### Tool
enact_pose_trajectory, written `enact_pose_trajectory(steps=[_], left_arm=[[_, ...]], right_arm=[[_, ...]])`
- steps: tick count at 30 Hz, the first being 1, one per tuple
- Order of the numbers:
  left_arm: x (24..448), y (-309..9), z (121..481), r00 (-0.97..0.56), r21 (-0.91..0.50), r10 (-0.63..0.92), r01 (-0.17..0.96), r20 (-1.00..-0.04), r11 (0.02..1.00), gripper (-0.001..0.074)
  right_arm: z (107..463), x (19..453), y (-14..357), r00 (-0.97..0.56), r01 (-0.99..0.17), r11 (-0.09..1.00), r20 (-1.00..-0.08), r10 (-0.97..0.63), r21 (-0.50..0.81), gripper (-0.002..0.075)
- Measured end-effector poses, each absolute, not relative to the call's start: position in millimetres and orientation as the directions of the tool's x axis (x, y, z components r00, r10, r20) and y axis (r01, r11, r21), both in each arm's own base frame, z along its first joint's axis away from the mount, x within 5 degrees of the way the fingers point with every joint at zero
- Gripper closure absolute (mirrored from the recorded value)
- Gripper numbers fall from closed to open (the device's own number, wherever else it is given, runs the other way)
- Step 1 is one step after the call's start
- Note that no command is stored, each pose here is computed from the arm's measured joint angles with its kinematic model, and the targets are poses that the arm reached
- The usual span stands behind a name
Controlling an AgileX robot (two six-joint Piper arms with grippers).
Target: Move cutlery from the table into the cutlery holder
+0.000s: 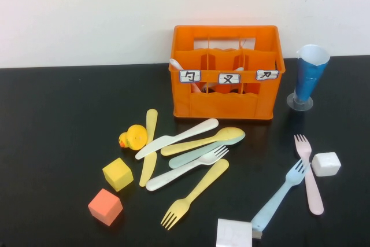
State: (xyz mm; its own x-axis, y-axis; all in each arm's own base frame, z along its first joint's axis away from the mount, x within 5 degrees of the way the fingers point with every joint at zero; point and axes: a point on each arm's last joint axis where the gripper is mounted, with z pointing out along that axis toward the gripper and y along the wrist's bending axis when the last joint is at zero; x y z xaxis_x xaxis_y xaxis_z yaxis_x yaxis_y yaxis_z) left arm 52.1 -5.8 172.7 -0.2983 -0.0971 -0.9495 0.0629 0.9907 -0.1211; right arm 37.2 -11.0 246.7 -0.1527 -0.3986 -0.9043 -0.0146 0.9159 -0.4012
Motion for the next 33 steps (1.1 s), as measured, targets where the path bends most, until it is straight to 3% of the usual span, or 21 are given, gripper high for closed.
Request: enact_pose_trajectory(steps=[7,20,25,33], left_arm=[[52,-6,173,-0.298,-0.121,-0.097,0.063,-0.95,0.991,0.0736],[52,-6,173,-0.298,-0.124,-0.1,0.062,-0.949,0.99,0.0736],[52,-6,173,-0.298,-0.124,-0.1,0.062,-0.949,0.99,0.0736],[52,-6,173,-0.298,-0.124,-0.1,0.062,-0.949,0.99,0.0736]], right_arm=[[249,38,-11,-0.124,0.032,0.915,-0.91,-0.396,-0.402,0.0729],[245,40,-5,-0.106,0.003,0.95,-0.944,-0.311,-0.313,0.0729],[219,45,-8,-0.207,0.071,0.961,-0.947,-0.247,-0.266,0.0729],[169,50,-6,-0.354,0.039,0.979,-0.919,-0.173,-0.2,0.0729]])
